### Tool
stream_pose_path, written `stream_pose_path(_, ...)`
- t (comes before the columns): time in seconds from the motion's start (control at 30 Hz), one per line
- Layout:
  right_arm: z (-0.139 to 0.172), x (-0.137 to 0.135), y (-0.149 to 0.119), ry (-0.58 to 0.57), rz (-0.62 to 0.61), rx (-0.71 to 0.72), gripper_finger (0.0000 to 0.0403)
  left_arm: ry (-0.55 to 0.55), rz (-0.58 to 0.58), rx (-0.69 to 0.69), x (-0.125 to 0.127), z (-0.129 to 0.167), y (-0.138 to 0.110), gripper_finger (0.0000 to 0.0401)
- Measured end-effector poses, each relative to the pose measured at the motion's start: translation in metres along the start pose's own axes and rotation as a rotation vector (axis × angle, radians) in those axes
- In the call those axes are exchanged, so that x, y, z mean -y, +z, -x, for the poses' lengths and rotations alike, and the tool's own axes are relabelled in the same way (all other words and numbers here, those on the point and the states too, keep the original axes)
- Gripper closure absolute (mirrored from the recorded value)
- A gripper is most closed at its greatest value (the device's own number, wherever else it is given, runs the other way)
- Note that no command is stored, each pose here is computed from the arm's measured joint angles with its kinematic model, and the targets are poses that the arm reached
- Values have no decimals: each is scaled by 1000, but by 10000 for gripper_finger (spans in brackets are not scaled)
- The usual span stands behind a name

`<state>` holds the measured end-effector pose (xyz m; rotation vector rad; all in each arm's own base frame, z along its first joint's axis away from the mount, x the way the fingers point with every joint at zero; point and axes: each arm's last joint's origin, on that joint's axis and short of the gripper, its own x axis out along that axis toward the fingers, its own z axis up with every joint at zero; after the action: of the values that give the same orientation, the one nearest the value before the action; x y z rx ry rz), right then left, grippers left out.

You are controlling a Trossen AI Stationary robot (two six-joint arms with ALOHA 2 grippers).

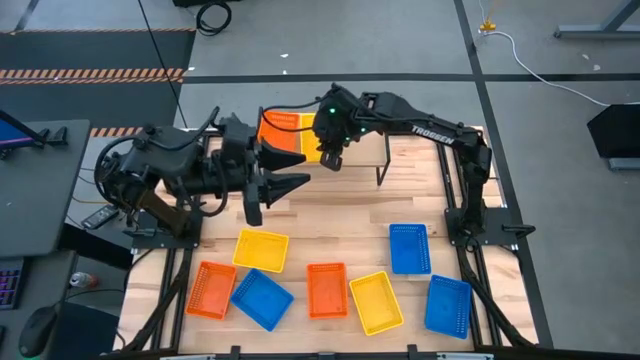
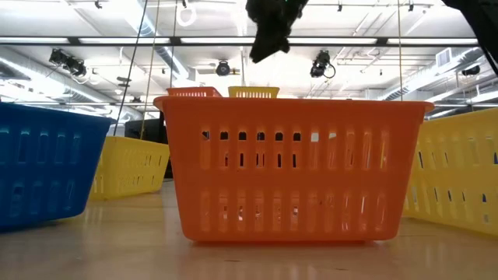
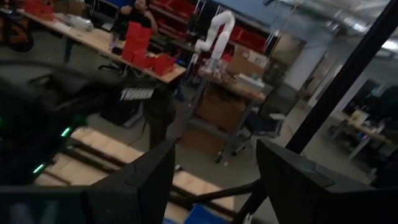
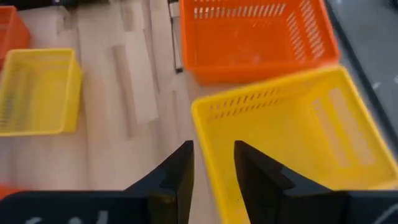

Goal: Stack baskets on shelf by color
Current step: Put the top blue bin on top of the shelf

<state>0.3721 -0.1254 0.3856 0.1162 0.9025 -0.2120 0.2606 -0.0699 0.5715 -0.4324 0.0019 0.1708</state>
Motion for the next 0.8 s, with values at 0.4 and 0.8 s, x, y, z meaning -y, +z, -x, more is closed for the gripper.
stream_pose_path(0.4, 12, -54, -43, 282, -67, -456, 275, 157, -28, -154, -25, -4, -12, 170)
stream_pose_path(0.8, 0, -125, -86, 184, -411, -732, 276, 149, -50, -143, -34, 29, 4, 170)
